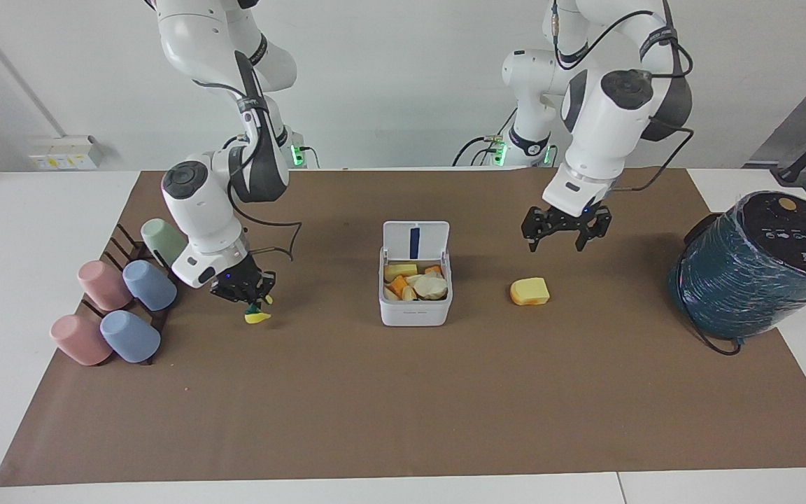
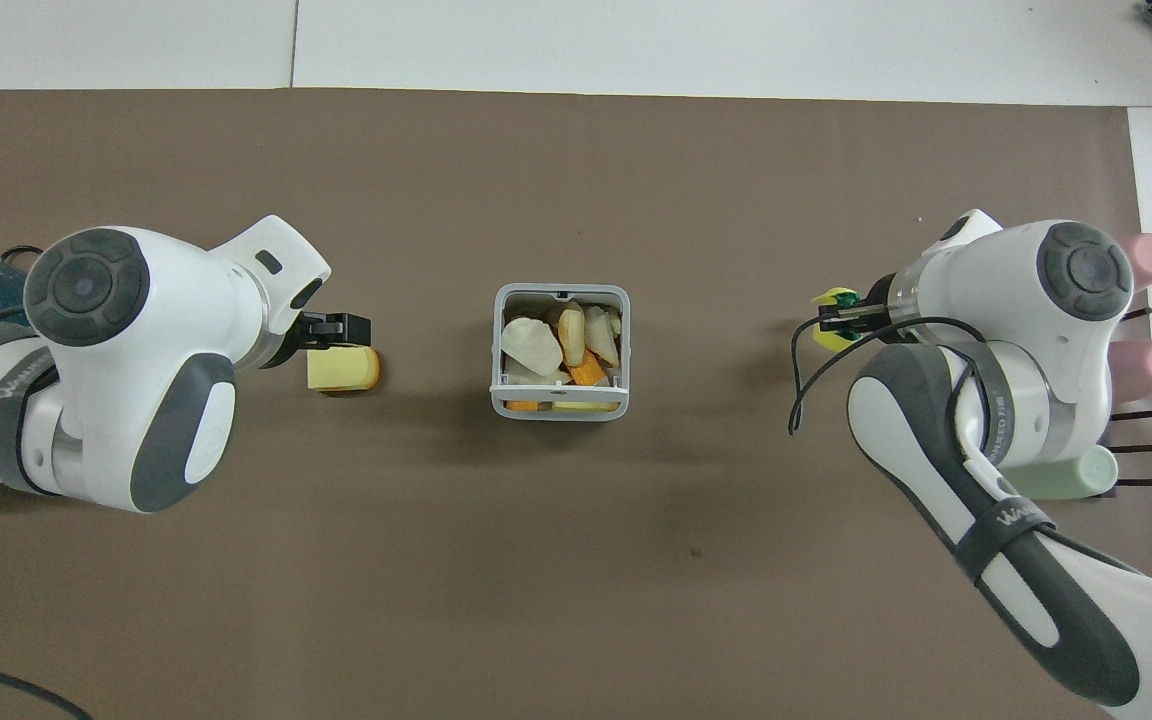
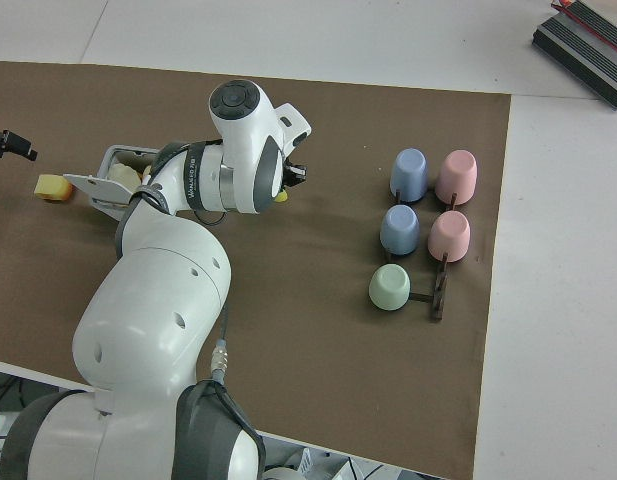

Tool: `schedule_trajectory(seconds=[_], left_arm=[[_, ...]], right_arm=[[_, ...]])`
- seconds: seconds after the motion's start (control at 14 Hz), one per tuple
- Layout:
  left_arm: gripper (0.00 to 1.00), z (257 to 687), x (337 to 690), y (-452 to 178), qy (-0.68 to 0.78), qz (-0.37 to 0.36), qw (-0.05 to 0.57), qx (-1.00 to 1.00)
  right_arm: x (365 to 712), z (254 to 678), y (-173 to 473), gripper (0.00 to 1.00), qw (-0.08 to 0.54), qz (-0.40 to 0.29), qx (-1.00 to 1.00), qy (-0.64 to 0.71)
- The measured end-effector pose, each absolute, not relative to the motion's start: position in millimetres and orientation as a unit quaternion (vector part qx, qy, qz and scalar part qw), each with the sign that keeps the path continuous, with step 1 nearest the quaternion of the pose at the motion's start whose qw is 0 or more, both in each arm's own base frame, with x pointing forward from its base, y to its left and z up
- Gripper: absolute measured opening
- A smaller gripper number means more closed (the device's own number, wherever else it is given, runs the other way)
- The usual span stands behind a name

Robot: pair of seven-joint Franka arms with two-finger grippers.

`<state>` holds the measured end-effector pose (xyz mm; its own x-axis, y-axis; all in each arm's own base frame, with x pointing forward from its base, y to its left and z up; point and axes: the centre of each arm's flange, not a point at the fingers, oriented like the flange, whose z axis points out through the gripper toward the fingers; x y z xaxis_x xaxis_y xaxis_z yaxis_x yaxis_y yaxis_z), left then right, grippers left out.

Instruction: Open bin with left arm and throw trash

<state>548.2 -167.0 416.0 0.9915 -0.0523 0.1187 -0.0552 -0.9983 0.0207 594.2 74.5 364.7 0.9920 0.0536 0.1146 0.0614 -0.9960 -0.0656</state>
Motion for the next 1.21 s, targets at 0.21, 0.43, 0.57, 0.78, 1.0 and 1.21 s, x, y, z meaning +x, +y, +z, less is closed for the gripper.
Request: schedule_trajectory(seconds=[0.21,0.43,0.57,0.78,1.0,1.21], left_arm=[[1.0,393,542,-163,-0.025,0.061,0.013,0.998],[1.0,365,544,-164,-0.026,0.058,0.013,0.998],[1.0,349,547,-165,-0.026,0.057,0.013,0.998],[1.0,324,549,-165,-0.026,0.061,0.016,0.998],[1.0,305,549,-165,-0.027,0.06,0.016,0.998],[0.97,299,548,-164,-0.029,0.058,0.015,0.998]], right_arm=[[593,370,90,0.04,0.041,-0.057,-0.998,-0.001],[591,389,114,0.04,0.049,-0.053,-0.997,0.029],[590,405,127,0.04,0.056,-0.05,-0.996,0.048],[590,423,136,0.04,0.095,-0.045,-0.991,0.079],[588,429,136,0.04,0.104,-0.043,-0.99,0.085],[588,429,136,0.04,0.104,-0.043,-0.99,0.085]])
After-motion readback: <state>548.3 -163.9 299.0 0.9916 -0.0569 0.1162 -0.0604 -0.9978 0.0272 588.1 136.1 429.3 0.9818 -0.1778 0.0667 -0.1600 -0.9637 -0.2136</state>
